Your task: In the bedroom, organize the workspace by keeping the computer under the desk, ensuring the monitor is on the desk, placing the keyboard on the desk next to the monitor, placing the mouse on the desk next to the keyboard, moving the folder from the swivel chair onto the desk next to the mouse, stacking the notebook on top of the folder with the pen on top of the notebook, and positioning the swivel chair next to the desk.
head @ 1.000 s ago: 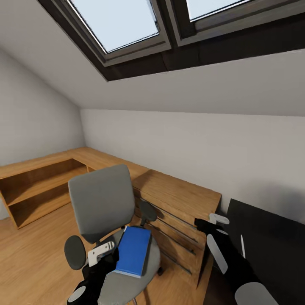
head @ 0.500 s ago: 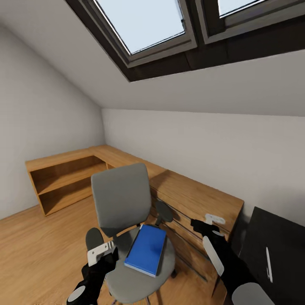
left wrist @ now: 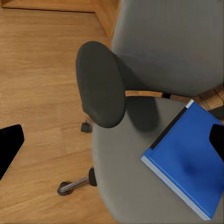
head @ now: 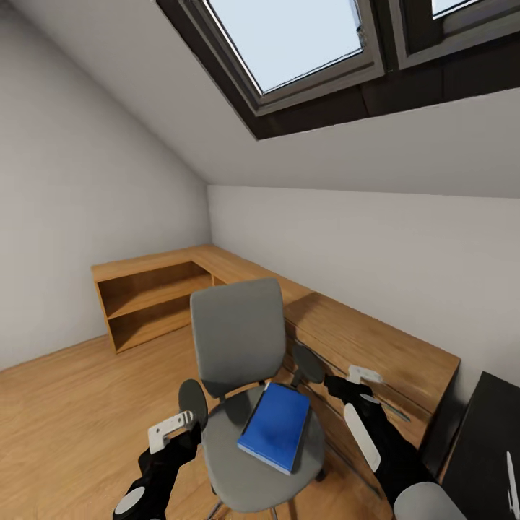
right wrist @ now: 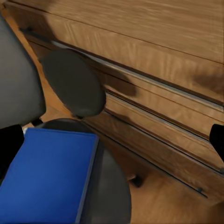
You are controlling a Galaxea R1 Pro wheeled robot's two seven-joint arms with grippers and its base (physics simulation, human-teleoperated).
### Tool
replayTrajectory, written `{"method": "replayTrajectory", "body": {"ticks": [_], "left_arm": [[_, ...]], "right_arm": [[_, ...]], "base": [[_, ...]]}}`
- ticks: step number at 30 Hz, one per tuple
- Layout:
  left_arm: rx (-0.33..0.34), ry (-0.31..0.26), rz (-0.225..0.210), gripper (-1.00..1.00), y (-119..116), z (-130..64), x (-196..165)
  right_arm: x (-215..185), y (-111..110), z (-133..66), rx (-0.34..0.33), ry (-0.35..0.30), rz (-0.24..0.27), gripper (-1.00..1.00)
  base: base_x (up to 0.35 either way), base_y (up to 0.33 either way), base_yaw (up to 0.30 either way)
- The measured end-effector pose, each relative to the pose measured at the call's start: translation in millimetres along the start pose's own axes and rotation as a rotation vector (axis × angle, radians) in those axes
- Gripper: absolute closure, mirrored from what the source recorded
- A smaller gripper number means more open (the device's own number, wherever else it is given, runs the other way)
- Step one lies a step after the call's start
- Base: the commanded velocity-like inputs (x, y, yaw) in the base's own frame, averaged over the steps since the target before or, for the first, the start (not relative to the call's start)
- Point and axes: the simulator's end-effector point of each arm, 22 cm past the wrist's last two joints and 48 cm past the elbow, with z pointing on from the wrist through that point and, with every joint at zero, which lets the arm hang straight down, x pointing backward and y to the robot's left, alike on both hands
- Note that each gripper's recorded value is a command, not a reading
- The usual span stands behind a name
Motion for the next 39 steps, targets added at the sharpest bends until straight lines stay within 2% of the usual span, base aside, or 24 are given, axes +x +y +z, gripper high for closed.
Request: {"method": "replayTrajectory", "body": {"ticks": [12, 21, 27, 32, 39], "left_arm": [[-0.011, -0.004, -0.004, -1.00, 4, 1.9, -2], [-0.042, -0.020, -0.024, -1.00, 17, 6.9, -13], [-0.079, -0.045, -0.048, -1.00, 36, 12.7, -29], [-0.087, -0.052, -0.057, -1.00, 40, 14.3, -34], [-0.090, -0.054, -0.056, -1.00, 41, 14.5, -34]], "right_arm": [[0, 2, -0.3, -0.005, -0.001, -0.010, -1.00], [0, 2, -0.2, -0.004, -0.001, -0.010, -1.00], [-1, 1, -0.2, -0.004, -0.006, -0.009, -1.00], [-2, 2, -0.3, -0.005, -0.010, -0.007, -1.00], [-1, 3, 0.0, -0.006, -0.008, -0.008, -1.00]], "base": [[0.000, 0.000, 0.228], [0.000, 0.000, 0.021], [0.000, 0.000, 0.001], [0.000, 0.027, 0.000], [0.000, 0.208, 0.000]]}}
